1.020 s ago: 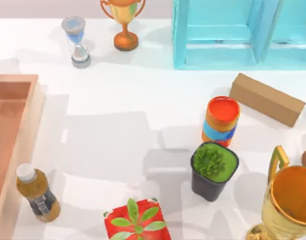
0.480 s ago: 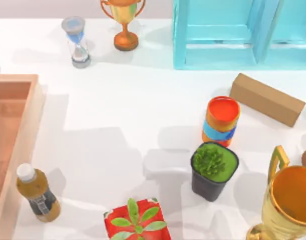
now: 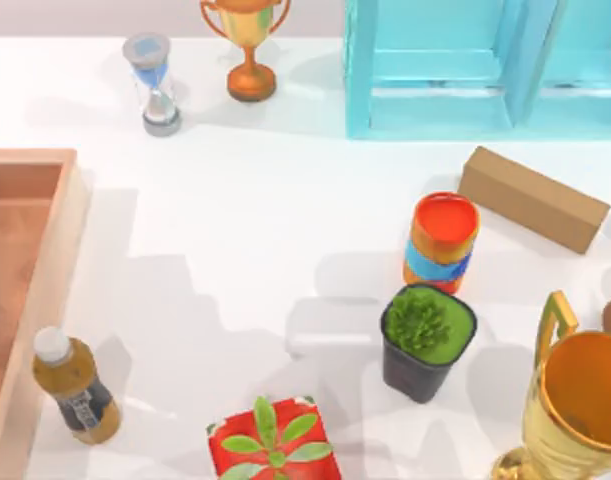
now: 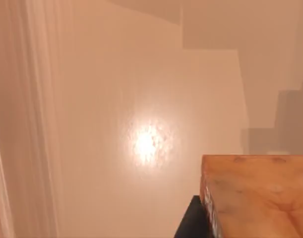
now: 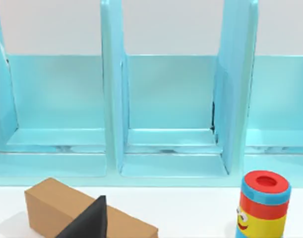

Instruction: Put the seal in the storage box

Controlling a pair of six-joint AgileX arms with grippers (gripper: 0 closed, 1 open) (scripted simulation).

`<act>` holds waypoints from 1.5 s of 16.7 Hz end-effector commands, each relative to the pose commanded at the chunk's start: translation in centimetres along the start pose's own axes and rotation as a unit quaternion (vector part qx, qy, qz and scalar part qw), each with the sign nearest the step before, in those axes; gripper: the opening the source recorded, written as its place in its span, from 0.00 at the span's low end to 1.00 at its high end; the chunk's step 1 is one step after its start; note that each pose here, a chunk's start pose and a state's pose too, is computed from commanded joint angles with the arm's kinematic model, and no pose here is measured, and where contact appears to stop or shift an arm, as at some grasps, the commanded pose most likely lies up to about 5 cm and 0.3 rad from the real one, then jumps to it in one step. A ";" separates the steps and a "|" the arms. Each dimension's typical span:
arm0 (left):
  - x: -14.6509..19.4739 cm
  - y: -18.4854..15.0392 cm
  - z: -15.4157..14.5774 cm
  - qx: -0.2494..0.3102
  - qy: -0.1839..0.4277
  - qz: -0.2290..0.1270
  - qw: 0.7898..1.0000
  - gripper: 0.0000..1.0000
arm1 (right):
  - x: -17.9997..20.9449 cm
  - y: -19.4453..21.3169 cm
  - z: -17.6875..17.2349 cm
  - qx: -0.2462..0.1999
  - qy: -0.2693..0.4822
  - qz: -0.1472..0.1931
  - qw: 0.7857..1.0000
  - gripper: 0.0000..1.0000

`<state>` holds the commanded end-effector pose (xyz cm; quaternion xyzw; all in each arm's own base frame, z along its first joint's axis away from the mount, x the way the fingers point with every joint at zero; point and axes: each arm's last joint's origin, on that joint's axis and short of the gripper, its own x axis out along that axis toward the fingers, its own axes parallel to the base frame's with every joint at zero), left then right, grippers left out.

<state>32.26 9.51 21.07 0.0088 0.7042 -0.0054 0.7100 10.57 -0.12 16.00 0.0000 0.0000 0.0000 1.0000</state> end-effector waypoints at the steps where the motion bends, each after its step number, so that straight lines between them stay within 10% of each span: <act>1: 0.7 0.0 -0.1 0.000 0.002 -0.001 1.000 0.00 | 0.0 0.0 0.0 0.000 0.000 0.000 1.000 1.00; 6: 1.2 0.0 -0.1 0.000 0.003 -0.002 1.000 0.00 | 0.0 0.0 0.0 0.000 0.000 0.000 1.000 1.00; 19: 1.2 0.0 -0.1 0.000 0.003 -0.002 1.000 0.98 | 0.0 0.0 0.0 0.000 0.000 0.000 1.000 1.00; 25: 1.2 0.0 -0.1 0.000 0.003 -0.002 1.000 1.00 | 0.0 0.0 0.0 0.000 0.000 0.000 1.000 1.00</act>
